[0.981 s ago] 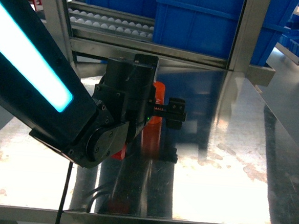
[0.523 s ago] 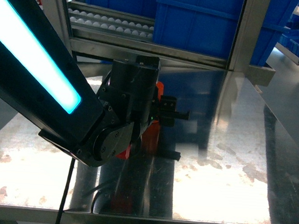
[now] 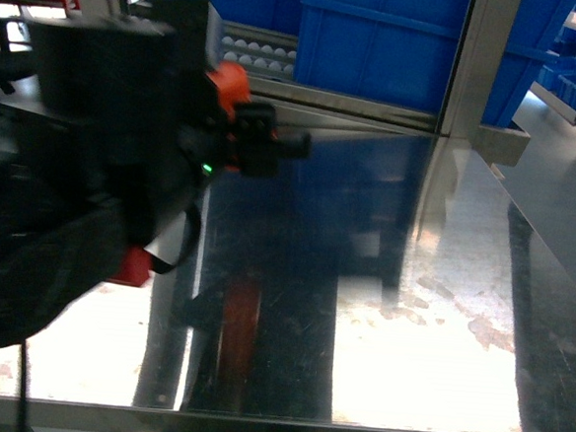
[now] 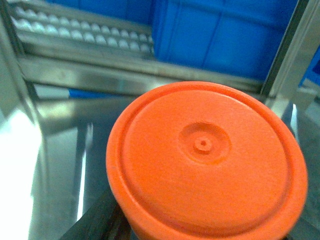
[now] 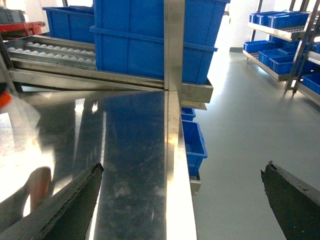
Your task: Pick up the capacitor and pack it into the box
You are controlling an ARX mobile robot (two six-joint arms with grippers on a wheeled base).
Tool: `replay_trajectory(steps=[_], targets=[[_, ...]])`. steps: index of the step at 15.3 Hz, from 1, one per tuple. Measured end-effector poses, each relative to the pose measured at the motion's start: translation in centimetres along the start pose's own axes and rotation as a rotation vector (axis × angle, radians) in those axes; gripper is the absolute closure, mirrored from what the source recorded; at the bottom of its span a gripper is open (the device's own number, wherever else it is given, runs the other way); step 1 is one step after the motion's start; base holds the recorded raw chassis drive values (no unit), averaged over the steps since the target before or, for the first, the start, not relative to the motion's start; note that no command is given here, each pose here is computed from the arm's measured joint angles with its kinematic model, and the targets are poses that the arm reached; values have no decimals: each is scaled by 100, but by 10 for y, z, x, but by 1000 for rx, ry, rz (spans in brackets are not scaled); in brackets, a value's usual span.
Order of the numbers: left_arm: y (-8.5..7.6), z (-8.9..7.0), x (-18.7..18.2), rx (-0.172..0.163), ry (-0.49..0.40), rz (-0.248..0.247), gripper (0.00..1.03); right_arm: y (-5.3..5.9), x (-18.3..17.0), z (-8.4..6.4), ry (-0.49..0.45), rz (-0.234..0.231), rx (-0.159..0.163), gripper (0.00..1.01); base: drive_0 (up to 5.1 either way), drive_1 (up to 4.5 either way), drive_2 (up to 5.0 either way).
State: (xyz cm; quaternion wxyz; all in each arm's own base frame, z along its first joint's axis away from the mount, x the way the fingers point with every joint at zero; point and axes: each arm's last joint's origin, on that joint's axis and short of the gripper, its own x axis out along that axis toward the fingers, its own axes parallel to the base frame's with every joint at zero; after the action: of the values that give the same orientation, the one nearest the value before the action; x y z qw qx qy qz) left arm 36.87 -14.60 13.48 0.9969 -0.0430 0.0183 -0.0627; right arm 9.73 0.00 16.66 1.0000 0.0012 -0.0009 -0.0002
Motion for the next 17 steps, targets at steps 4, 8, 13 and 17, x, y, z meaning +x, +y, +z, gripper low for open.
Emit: replay_trajectory(steps=[4, 8, 13, 17], targets=[[15, 18, -23, 7, -69, 19, 58, 0, 0, 0, 0, 0, 0, 3, 0, 0, 0], [40, 33, -61, 6, -84, 53, 58, 0, 0, 0, 0, 0, 0, 3, 0, 0, 0], [82, 75, -191, -3, -186, 25, 58, 0, 0, 0, 0, 0, 0, 3, 0, 0, 0], [113, 43, -247, 68, -26, 130, 58, 0, 0, 0, 0, 0, 0, 3, 0, 0, 0]])
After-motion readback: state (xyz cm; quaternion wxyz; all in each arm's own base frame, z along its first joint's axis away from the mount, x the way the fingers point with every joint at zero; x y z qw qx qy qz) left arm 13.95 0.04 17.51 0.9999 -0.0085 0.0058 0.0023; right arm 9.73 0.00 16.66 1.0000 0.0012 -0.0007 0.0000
